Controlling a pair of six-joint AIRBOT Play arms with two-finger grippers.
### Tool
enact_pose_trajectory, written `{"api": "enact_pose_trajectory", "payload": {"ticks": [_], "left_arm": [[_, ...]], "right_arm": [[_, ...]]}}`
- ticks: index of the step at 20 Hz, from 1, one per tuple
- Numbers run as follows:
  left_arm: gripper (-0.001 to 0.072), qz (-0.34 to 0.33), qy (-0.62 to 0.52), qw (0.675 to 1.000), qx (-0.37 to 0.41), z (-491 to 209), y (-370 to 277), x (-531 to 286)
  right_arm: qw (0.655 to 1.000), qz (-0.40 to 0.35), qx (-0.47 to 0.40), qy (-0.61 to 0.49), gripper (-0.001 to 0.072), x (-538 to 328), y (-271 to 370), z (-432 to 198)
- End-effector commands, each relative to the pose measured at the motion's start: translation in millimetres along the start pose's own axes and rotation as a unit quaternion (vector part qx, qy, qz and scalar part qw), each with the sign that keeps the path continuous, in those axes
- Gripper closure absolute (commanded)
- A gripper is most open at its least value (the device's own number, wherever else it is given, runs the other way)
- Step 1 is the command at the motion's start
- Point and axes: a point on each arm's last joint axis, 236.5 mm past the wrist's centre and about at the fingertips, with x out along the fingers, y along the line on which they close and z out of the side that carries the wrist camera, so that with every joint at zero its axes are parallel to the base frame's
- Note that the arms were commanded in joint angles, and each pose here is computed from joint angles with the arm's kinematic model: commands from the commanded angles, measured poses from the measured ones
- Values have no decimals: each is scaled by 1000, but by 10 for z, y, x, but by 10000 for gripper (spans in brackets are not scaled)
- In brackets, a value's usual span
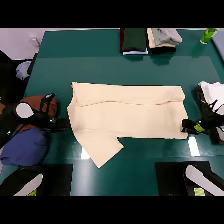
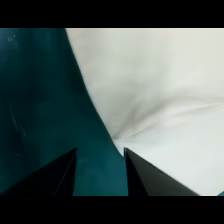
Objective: Fold the shirts.
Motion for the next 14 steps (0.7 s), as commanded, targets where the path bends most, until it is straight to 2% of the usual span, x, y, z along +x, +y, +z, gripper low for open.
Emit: {"api": "enact_pose_trajectory", "payload": {"ticks": [1, 2, 3, 4, 9, 14], "left_arm": [[349, -6, 19, 999, 44, -161, -227, 77], [315, -7, 27, 998, 55, -249, -319, 129], [167, -6, 36, 998, 53, -347, -389, 191], [129, -3, 46, 998, 45, -444, -421, 248], [129, 9, 79, 997, 25, -784, -418, 461], [130, -24, 40, 998, 40, -701, -692, 552]], "right_arm": [[1000, -12, -11, -22, 692, -125, -12, 18], [999, -12, -12, -30, 692, -156, -5, 27], [999, -12, -13, -35, 692, -179, -1, 35], [999, -13, -13, -39, 692, -196, 2, 39], [999, -12, -14, -39, 692, -209, 10, 27], [999, -12, -14, -38, 692, -209, 11, 22]]}}
